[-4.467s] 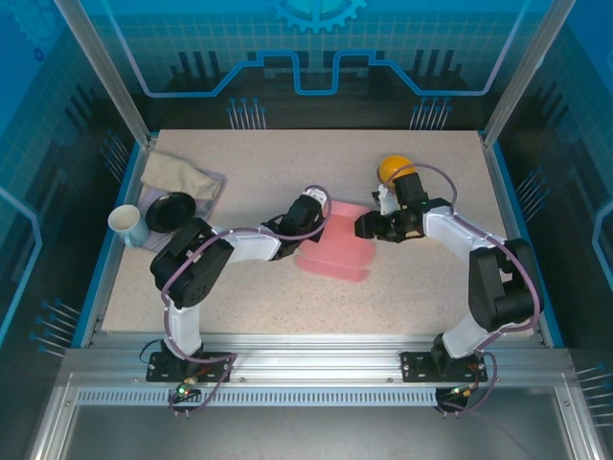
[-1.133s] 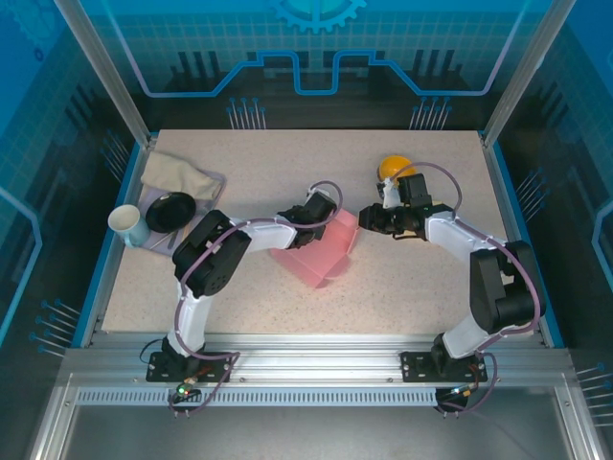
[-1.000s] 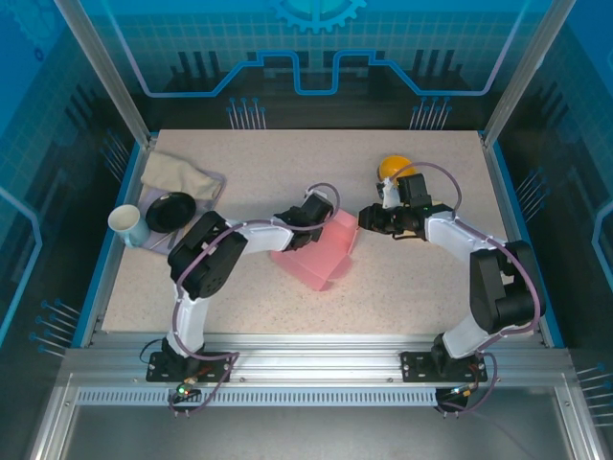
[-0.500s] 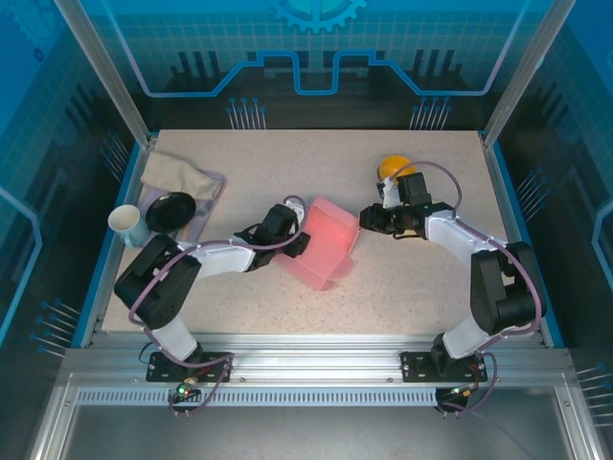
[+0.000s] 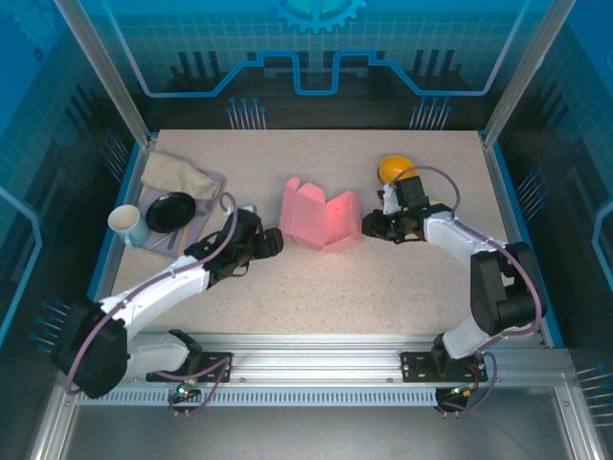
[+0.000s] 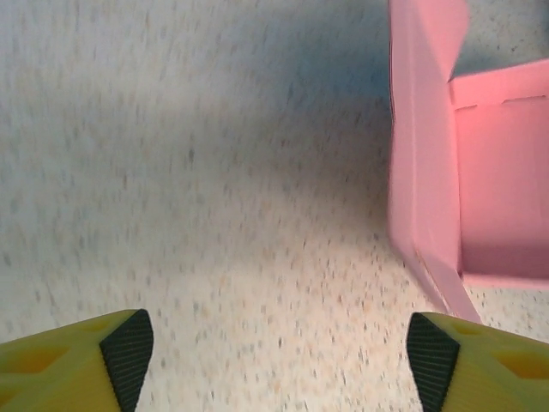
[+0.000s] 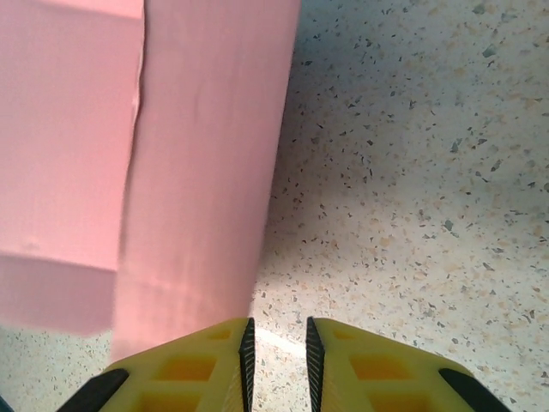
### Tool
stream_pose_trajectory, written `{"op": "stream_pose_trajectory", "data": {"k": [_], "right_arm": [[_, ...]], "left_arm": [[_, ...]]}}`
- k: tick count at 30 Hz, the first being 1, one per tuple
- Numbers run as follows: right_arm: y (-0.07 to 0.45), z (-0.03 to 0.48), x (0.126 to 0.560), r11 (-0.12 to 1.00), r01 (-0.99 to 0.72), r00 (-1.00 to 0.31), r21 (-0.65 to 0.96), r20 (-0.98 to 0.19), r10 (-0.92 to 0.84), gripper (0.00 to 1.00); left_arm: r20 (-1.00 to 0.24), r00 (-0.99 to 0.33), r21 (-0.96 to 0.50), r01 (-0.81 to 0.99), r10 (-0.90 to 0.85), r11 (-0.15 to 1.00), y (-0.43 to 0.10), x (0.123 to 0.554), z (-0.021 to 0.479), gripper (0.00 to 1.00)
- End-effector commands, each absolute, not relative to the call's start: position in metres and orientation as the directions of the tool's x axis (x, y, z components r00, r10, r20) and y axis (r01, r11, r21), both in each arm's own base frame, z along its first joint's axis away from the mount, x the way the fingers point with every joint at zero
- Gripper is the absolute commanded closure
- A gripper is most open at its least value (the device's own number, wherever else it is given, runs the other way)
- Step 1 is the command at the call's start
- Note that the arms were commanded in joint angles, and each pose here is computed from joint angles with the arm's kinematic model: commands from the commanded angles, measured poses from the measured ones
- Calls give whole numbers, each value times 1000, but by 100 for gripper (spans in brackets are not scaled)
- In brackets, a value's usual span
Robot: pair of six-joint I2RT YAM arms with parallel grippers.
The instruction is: Fold the paper box
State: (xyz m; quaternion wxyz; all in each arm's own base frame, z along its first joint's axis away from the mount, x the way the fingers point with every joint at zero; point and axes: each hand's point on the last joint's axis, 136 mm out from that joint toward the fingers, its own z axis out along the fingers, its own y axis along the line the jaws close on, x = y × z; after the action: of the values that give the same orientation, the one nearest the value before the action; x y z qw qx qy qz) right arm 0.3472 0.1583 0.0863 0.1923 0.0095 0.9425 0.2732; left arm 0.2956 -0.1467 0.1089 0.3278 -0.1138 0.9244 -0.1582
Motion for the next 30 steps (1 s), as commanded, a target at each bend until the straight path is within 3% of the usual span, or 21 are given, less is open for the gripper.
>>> {"op": "stream_pose_trajectory", "data": {"k": [1,5,8,15,22,27,30], "right_arm": [[158,80,340,862,-84,-936,500,-337,104,75],[162,82,338,863,-96,-936,496,-339,91,75],[163,80,336,864,-95,-938,494,-336,89,75],[175,110,344,879,-217,-895,425,-447,-5,68],[203,151,374,896,-313,-825,316,-557,-92,66],[218,152,394,895,-320,-823,310,-559,-100,74],[228,151,400,886,-334,-822,323,-560,-106,88]], "left_arm": [[-410,-789,-490,-232,-457,840,-152,271,83,17],[-489,-731,-556,-159,-475,816,-160,291,122,17],[-560,-689,-527,-133,-461,839,-154,306,141,12],[-467,-728,-496,-255,-502,830,-117,329,129,13],[-516,-714,-431,-260,-472,864,-108,347,130,14],[-520,-724,-418,-247,-453,874,-111,353,128,15],[-521,-729,-410,-243,-445,879,-111,354,125,16]]}}
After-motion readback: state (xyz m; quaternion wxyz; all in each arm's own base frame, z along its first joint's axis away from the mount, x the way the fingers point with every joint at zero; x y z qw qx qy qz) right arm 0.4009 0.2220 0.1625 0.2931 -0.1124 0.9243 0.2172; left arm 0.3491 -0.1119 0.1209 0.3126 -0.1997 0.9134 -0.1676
